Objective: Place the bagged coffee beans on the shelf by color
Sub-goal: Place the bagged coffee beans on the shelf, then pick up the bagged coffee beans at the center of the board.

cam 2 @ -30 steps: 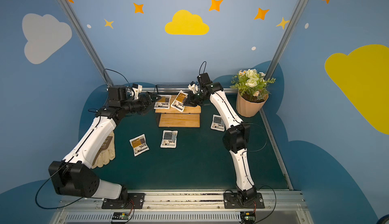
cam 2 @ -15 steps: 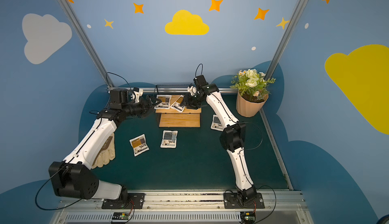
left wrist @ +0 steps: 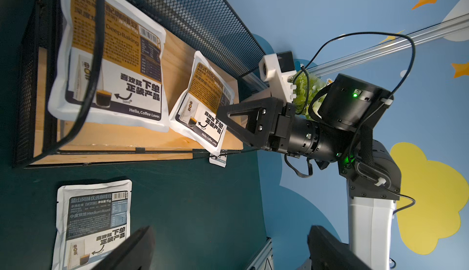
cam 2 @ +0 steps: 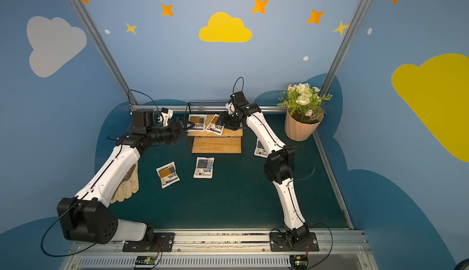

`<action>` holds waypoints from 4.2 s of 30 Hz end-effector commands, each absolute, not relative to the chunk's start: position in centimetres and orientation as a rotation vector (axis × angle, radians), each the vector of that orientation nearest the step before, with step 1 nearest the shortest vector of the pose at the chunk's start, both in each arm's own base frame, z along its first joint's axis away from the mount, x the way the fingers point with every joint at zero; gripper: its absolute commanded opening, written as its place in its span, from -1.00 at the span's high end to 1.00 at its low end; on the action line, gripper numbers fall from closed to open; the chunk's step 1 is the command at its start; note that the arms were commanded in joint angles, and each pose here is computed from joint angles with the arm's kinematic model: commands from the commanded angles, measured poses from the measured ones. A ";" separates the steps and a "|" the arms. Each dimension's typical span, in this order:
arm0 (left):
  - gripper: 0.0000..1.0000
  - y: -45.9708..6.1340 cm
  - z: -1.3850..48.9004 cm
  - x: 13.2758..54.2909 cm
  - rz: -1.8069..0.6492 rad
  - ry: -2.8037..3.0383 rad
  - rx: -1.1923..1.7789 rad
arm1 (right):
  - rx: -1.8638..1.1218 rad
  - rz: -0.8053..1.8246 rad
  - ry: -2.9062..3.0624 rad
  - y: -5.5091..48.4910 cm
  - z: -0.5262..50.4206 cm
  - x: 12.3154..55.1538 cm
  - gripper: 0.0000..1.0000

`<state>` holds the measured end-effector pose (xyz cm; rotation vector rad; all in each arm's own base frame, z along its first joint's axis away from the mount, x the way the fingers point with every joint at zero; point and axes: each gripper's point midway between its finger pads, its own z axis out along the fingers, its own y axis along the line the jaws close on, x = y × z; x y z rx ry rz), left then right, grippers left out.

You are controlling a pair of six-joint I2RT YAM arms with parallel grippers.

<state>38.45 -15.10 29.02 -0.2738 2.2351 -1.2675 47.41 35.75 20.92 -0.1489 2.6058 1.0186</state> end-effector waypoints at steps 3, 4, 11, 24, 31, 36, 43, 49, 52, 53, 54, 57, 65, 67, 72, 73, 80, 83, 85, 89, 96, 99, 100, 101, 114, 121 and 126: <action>-1.00 -15.1 29.0 37.7 -1.283 2.235 -0.246 | -0.060 1.020 2.573 36.0 20.8 48.7 -0.21; -1.00 -15.1 29.0 37.7 -1.284 2.236 -0.244 | -0.056 1.024 2.570 36.0 20.8 48.9 -0.21; -1.00 -15.0 28.4 37.8 -1.286 2.247 -0.250 | -0.024 1.083 2.557 36.9 20.2 49.6 -0.22; -1.00 -15.0 27.9 37.8 -1.284 2.257 -0.261 | 0.036 1.195 2.533 38.7 19.7 50.5 -0.22; -1.00 -14.9 27.9 37.7 -1.284 2.254 -0.265 | 0.079 1.129 2.577 38.3 18.7 49.4 -0.31; -1.00 -14.9 27.9 37.6 -1.289 2.253 -0.266 | 0.119 1.023 2.604 36.9 17.7 48.4 -0.59; -1.00 -15.0 28.2 37.4 -1.292 2.245 -0.258 | 0.138 0.951 2.614 35.5 17.6 47.3 -0.76; -1.00 -15.0 28.4 37.3 -1.294 2.239 -0.259 | 0.112 0.971 2.630 36.0 17.7 46.3 -0.76; -1.00 -14.9 28.5 37.2 -1.293 2.238 -0.259 | 0.095 0.978 2.635 36.6 17.7 45.8 -0.76; -1.00 -15.0 28.5 37.2 -1.294 2.237 -0.258 | 0.089 0.979 2.634 36.8 17.7 45.7 -0.76; -1.00 -14.9 28.5 37.2 -1.293 2.238 -0.259 | 0.085 0.982 2.633 37.0 17.8 45.7 -0.76; -1.00 -14.9 28.4 37.1 -1.291 2.239 -0.261 | 0.080 1.001 2.634 37.5 17.8 45.7 -0.76; -1.00 -14.9 28.5 36.9 -1.290 2.237 -0.258 | 0.085 1.013 2.643 37.8 17.7 45.6 -0.76; -1.00 -14.9 28.5 36.9 -1.288 2.237 -0.259 | 0.090 1.008 2.644 37.6 17.7 45.6 -0.77; -1.00 -14.6 28.5 36.7 -1.268 2.244 -0.263 | 0.116 0.956 2.641 36.5 17.8 46.0 -0.84; -1.00 -14.4 28.5 36.6 -1.254 2.247 -0.271 | 0.123 0.945 2.636 36.1 18.1 46.0 -0.92; -1.00 -11.0 27.7 35.3 -1.121 2.243 -0.395 | 0.077 0.922 2.569 34.6 21.5 45.2 -0.97; -1.00 -9.0 26.5 34.3 -1.049 2.247 -0.483 | 0.041 0.931 2.552 34.5 22.8 44.2 -0.97; -1.00 -7.5 25.4 33.5 -1.003 2.250 -0.552 | 0.020 0.937 2.544 34.3 23.5 43.3 -0.97; -1.00 -4.7 23.0 31.8 -0.923 2.252 -0.705 | -0.017 0.969 2.533 34.2 24.9 40.8 -0.97; -1.00 -2.7 19.4 30.6 -0.891 2.304 -0.836 | -0.070 1.068 2.528 35.9 24.6 34.2 -0.97; -1.00 -2.3 17.7 30.5 -0.873 2.330 -0.869 | -0.069 1.161 2.532 37.9 23.2 30.9 -0.97; -1.00 -2.1 17.0 30.5 -0.857 2.346 -0.888 | -0.072 1.199 2.529 38.8 22.7 29.8 -0.96; -1.00 -1.9 16.4 30.5 -0.848 2.357 -0.901 | -0.069 1.226 2.534 39.7 22.2 28.7 -0.97; -1.00 1.7 10.3 31.5 -0.656 2.450 -1.100 | 0.100 1.362 2.535 49.1 14.3 20.8 -0.96; -1.00 2.0 7.9 33.8 -0.706 2.478 -1.141 | 0.291 1.359 2.544 51.4 10.2 19.9 -0.96; -1.00 2.5 6.9 35.2 -0.705 2.482 -1.159 | 0.350 1.335 2.572 52.9 7.7 19.6 -0.96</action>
